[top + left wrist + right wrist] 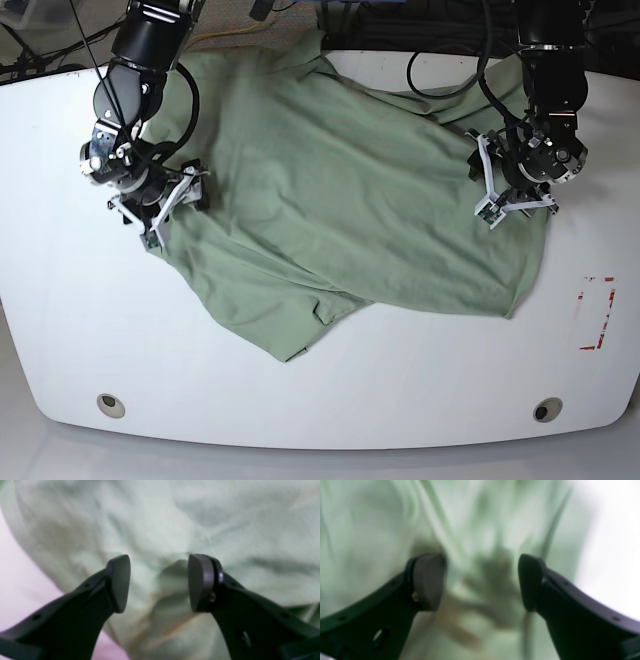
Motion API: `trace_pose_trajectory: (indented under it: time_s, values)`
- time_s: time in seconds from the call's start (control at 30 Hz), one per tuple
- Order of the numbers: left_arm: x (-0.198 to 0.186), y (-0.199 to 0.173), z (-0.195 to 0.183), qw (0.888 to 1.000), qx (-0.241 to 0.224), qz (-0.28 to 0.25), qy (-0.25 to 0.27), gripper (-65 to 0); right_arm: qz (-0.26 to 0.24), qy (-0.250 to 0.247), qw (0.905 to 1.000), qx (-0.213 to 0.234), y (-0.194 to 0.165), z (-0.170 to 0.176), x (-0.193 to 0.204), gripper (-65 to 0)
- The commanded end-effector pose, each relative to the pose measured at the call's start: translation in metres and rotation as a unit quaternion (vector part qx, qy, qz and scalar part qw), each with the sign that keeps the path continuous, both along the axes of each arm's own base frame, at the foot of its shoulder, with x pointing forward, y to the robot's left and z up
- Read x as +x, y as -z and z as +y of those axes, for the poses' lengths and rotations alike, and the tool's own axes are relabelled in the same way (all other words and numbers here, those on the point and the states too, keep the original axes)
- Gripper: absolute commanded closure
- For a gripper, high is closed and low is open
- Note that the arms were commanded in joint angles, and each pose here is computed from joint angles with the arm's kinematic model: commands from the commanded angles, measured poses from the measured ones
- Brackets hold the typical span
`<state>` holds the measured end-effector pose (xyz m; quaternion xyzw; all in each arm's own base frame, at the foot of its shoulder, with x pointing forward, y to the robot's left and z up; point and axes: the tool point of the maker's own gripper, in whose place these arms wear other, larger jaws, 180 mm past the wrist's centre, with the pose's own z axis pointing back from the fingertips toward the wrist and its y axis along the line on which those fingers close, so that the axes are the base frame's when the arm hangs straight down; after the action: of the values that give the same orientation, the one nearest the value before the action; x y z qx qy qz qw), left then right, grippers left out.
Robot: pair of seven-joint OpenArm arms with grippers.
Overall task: Fold the T-shirt properly
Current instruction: 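Regrasp the shirt hem with both grippers, spreading them apart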
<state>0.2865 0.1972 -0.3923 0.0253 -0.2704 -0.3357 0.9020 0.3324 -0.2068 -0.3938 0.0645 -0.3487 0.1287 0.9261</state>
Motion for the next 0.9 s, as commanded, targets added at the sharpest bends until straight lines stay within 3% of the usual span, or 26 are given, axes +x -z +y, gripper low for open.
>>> trace_pose_trajectory:
  time_s: [0.0, 0.17, 0.43, 0.63, 0.87]
  values:
    - [0.021, -0.034, -0.005, 0.998, -0.021, -0.051, 0.003, -33.9, -0.059, 0.001, 0.9982, -0.011, -0.038, -0.012, 0.031, -44.4]
    - [0.031, -0.054, -0.01, 0.997, -0.024, -0.068, 0.007, -33.9, -0.064, 0.011, 0.9979, -0.001, -0.051, -0.029, 0.071, -44.5]
    - [0.03, -0.056, -0.009, 0.997, -0.021, -0.07, 0.006, -34.0, -0.038, 0.046, 0.9951, 0.079, -0.032, -0.05, 0.113, -44.5]
    - [0.03, -0.057, 0.003, 0.997, -0.02, -0.073, -0.013, -33.9, -0.021, 0.068, 0.9885, 0.134, -0.007, -0.045, 0.117, -44.5]
    - [0.032, -0.062, 0.019, 0.996, -0.018, -0.081, -0.038, -34.2, 0.014, 0.057, 0.987, 0.149, 0.015, -0.02, 0.103, -44.5]
